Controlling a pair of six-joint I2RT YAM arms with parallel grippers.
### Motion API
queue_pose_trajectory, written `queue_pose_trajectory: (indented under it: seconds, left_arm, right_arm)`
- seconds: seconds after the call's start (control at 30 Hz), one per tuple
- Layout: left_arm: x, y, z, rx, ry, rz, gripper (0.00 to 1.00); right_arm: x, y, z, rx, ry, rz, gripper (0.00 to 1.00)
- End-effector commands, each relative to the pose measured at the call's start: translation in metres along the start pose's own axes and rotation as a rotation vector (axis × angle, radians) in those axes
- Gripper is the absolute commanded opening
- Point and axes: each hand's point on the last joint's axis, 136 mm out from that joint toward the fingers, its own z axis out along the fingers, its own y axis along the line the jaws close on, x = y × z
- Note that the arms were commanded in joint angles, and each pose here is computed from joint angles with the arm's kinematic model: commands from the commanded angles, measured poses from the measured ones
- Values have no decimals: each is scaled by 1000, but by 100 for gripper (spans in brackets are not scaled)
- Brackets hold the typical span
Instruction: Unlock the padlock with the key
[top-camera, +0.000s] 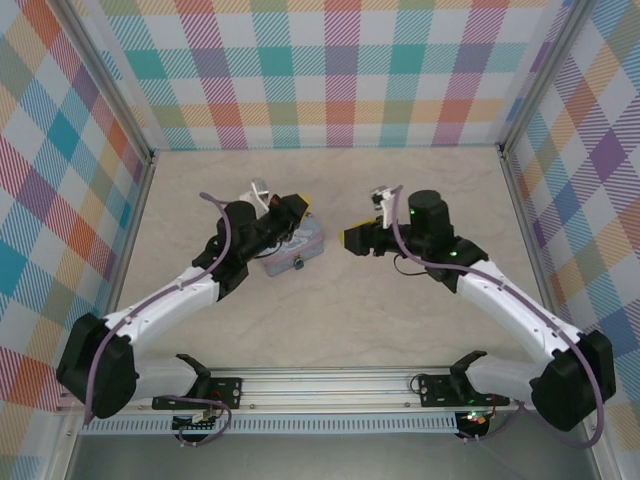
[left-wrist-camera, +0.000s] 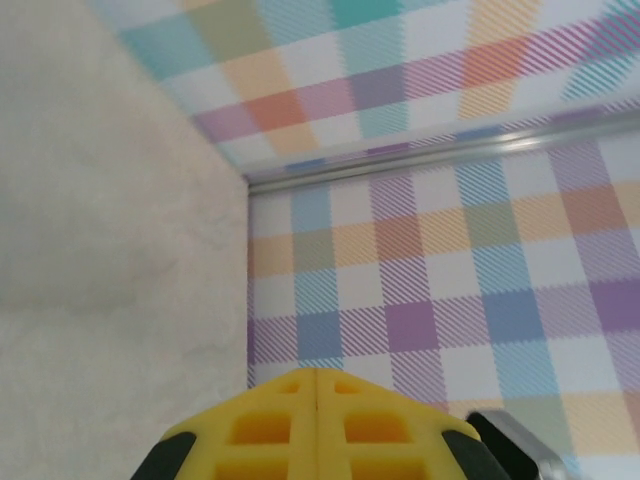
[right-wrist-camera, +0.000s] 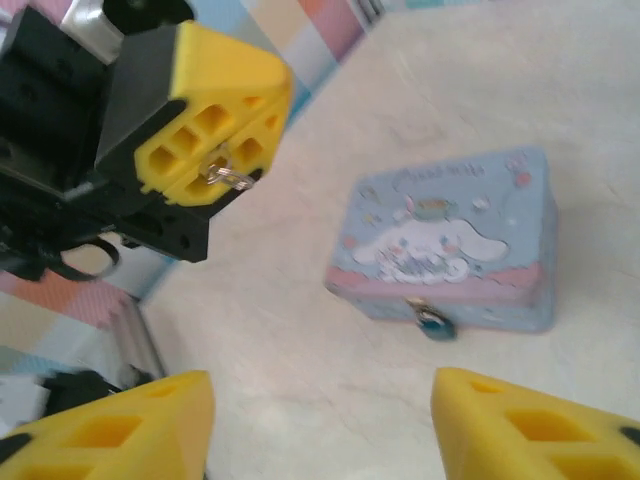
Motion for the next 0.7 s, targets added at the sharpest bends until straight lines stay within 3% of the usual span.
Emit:
queue_pose_trajectory:
  seconds: [0.0, 0.13, 0.23, 0.67]
  left_arm:
    - [-2, -26, -7, 58, -24, 369, 0]
    - [11, -60, -9, 186, 15, 531, 0]
    - [21, -81, -11, 253, 44, 609, 0]
    - [27, -109, -10, 369, 47, 558, 0]
  right_arm:
    - [-22, 49, -14, -271, -74, -34, 68]
    - [-38, 69, -17, -395, -126, -64, 77]
    - [-49, 78, -17, -451, -154, -78, 78]
    - [-57, 74, -9, -508, -206, -31, 66]
